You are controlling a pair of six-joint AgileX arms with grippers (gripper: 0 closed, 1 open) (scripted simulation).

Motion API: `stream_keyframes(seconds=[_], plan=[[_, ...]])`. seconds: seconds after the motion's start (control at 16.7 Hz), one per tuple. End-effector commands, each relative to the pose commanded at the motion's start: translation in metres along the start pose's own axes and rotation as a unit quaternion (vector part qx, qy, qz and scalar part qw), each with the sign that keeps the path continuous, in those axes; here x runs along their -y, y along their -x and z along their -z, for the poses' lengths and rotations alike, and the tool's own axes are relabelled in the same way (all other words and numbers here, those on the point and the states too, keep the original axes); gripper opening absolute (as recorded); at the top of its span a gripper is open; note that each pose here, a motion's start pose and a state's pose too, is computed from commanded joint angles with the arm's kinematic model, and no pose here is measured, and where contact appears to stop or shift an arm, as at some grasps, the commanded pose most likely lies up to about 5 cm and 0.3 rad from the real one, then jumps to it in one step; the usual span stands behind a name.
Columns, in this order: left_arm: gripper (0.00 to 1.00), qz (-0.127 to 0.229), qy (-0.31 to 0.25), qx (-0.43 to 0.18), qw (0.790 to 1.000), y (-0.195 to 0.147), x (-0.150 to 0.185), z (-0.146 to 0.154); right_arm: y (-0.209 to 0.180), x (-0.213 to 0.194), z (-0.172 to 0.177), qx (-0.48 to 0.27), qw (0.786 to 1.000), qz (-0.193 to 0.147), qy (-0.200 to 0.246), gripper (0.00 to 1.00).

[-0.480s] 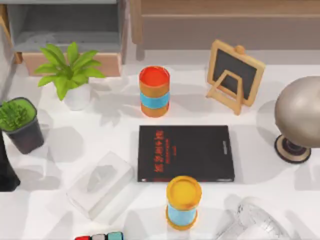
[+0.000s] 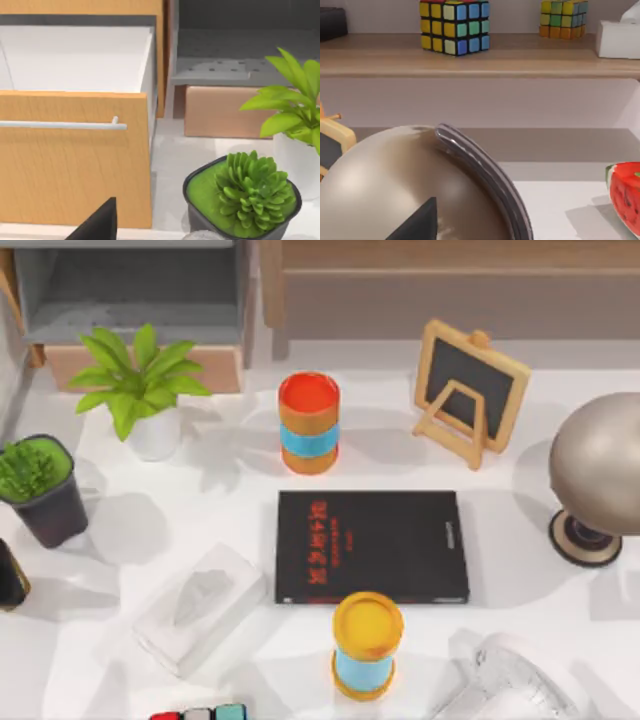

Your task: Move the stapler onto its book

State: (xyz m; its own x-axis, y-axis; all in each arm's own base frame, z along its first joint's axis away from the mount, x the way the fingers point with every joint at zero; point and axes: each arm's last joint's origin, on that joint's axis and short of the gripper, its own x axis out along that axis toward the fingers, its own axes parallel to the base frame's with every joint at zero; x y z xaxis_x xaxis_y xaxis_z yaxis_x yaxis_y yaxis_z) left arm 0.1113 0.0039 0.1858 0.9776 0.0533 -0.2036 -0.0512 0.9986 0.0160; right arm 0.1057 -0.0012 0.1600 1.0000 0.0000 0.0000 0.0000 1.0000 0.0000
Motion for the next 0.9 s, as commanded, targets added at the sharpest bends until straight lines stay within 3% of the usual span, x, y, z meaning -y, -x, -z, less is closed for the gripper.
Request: stream_keyframes(seconds=[0.18,0.36,0.6,0.9], plan=[[1.0,-0.022,0.002,-0.099,0.995,-0.01,-0.006,-0.035,0.0,0.0,0.0,0.0,1.0,0.0,0.0,1.0],[1.0,-0.044,0.013,-0.214,0.976,-0.042,-0.016,-0.077,0.0,0.0,0.0,0.0,1.0,0.0,0.0,1.0],[1.0,-0.076,0.043,-0.358,0.93,-0.119,-0.041,-0.122,0.0,0.0,0.0,0.0,1.0,0.0,0.0,1.0],[1.0,-0.116,0.083,-0.465,0.873,-0.22,-0.085,-0.15,0.0,0.0,0.0,0.0,1.0,0.0,0.0,1.0]])
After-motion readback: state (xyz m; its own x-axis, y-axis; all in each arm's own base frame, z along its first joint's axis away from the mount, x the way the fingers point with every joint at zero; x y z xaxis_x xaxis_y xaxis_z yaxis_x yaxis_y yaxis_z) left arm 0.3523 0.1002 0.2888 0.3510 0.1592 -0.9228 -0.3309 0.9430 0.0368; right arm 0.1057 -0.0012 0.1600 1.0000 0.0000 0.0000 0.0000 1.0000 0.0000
